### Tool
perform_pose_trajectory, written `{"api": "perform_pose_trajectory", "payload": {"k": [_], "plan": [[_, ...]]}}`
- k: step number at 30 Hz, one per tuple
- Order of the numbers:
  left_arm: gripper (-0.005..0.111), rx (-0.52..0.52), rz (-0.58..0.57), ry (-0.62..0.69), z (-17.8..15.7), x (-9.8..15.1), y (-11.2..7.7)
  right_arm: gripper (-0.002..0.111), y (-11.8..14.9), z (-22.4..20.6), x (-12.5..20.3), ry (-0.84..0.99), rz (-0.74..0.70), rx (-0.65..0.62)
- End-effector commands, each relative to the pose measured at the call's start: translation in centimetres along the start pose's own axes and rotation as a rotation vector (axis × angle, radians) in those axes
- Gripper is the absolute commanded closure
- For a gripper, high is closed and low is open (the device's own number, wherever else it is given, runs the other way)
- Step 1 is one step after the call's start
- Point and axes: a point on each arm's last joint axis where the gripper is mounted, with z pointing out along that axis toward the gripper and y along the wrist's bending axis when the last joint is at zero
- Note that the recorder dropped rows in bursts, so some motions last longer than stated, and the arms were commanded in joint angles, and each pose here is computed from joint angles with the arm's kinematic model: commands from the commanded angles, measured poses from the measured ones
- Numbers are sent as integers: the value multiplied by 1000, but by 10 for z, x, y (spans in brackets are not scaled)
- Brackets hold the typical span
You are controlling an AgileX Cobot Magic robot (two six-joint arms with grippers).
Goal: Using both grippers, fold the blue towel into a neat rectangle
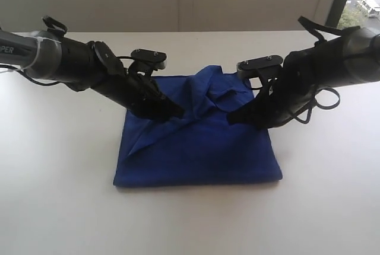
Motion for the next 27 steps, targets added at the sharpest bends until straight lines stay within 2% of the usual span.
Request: {"api": "perform_pose_trajectory", "payload": {"k": [1, 6, 12, 18, 21, 25, 27], "plan": [[107, 32, 25, -60, -25, -21, -13, 108, -4, -26, -9, -72, 4, 5], [107, 92, 23, -74, -41, -34, -23, 108, -4, -40, -15, -133, 4, 1], [107, 121, -32, -96, -41, -36, -31, 108, -2, -48, -26, -123, 93, -18], [105, 106, -19, -109, -31, -35, -39, 108, -2, -69, -51, -114, 61, -15], [94, 90, -16, -112, -20, -32, -42, 108, -2, -70, -51, -93, 61, -13], [71, 79, -15, -92, -5, -24, -43, 108, -2, -67, -47, -61, 61, -10], [64, 71, -28, -86, 2, -22, -42, 108, -2, -65, -47, -58, 61, -10]]}}
